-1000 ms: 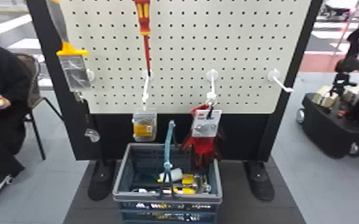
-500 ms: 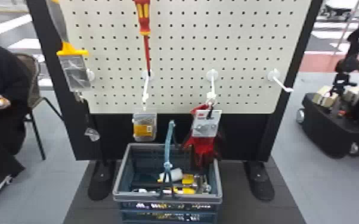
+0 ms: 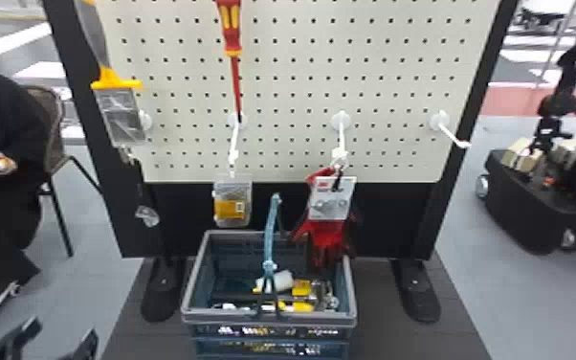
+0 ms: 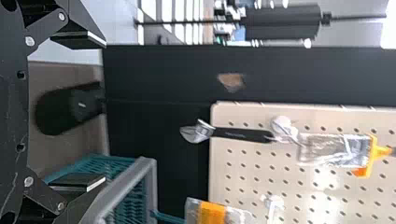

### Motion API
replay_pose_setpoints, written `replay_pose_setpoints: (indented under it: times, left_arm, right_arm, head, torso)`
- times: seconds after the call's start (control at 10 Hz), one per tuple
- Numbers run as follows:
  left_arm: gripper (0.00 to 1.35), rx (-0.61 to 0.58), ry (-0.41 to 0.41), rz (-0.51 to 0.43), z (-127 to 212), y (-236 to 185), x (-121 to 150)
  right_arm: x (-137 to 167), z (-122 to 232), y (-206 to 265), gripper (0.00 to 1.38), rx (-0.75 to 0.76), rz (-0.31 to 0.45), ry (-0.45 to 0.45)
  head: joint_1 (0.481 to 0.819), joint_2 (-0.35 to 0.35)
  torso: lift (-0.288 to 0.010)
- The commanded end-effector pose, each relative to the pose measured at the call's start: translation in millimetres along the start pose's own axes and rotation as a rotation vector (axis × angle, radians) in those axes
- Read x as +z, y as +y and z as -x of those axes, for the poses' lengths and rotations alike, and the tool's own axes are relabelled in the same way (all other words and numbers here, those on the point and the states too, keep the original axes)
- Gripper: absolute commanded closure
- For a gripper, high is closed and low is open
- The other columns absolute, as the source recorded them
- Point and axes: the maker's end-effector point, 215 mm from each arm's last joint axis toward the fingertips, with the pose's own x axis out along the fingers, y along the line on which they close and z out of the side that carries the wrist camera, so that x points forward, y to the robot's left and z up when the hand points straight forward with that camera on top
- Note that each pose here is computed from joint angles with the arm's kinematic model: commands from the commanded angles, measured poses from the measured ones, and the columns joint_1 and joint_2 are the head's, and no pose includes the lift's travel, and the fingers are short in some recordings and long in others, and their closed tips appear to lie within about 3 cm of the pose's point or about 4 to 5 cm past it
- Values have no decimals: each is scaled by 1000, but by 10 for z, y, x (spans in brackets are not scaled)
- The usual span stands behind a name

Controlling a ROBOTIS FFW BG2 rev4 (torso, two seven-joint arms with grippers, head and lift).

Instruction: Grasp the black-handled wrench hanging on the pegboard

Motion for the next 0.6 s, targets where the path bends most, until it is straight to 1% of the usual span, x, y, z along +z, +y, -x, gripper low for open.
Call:
replay_pose_setpoints:
  times: [0.0, 0.2, 0.3, 0.4, 0.5]
  left_arm:
    - [277, -27, -15, -40, -292, 221, 305]
    - [274, -58, -32, -61, -556, 439, 624]
    - [272, -109, -29, -31, -702, 512, 694]
    - [272, -189, -31, 14, -871, 516, 683]
    - [271, -256, -11, 46, -1005, 478, 703]
  right_arm:
    - [-1, 0, 0, 133, 0, -2, 0]
    - [-19, 2, 15, 131, 4, -3, 4]
    - [-10, -6, 20, 131, 7, -2, 2]
    - [-19, -12, 23, 133, 8, -3, 4]
    - [-10, -19, 26, 133, 10, -3, 1]
  head:
    - [549, 0]
    - [549, 0]
    - [549, 0]
    - [549, 0]
    - [549, 0]
  torso:
    - [-100]
    - [-100]
    - [-100]
    - [-100]
    - [-100]
